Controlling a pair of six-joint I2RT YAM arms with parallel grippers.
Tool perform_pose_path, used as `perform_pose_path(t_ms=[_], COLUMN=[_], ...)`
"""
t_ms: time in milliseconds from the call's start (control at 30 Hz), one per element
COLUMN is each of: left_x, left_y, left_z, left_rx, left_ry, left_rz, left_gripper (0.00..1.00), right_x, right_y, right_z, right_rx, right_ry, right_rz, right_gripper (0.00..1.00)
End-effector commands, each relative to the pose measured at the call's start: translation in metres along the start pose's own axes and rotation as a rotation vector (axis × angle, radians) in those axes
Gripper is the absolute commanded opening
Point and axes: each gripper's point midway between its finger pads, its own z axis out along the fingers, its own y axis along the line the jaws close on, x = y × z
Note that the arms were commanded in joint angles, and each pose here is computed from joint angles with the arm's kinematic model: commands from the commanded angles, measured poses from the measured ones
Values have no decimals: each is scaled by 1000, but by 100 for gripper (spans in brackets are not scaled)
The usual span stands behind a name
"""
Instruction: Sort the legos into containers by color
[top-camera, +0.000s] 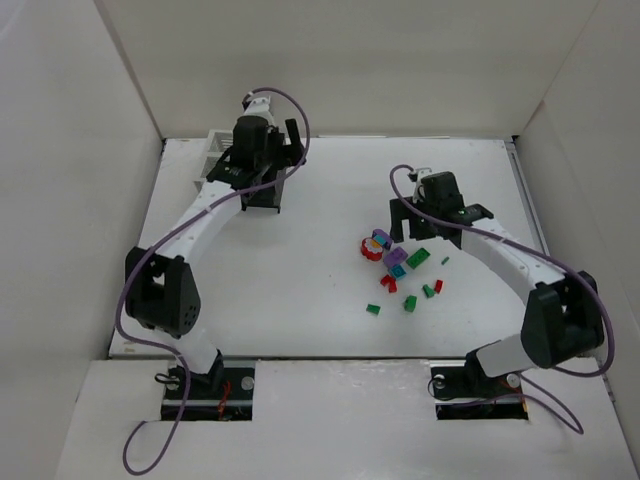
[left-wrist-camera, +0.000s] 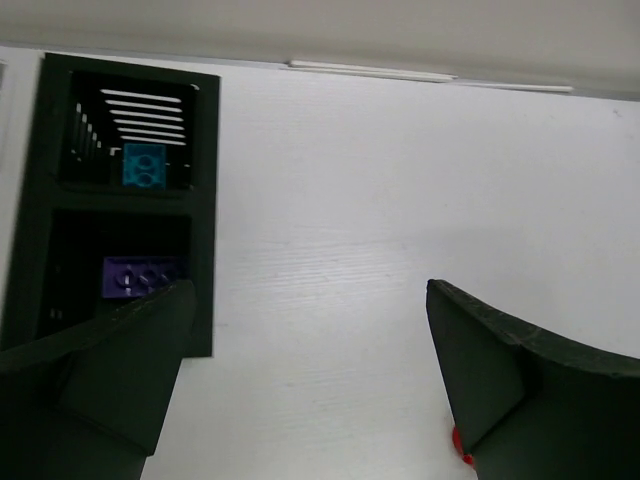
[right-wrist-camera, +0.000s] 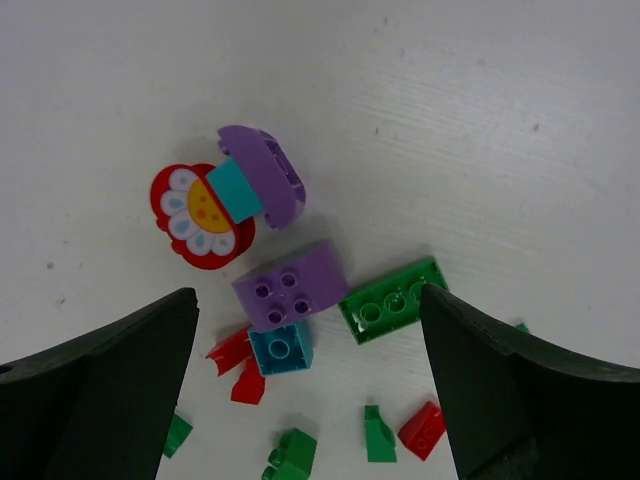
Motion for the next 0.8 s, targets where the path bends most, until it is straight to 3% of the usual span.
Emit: perform_pose_path(t_ms=[0,167,333,767], left_x=[0,25,45,92], left_y=[-9,-22,-28,-33], left_z=[-23,-43,-58,-77], left_rx=[-2,-5,-4,-3], left_ry=[-46,-15,22,110], left_rz=[-25,-41,-40,-36], left_gripper=[100,100,100,100], right_x=[14,37,40,58], right_y=[-12,17,38,28], right_z=[4,20,30,46], right_rx=[137,49,16,44], right_ry=[82,127,138,166], right_rz=[162,356,420,533], right_gripper=[96,87,79,75])
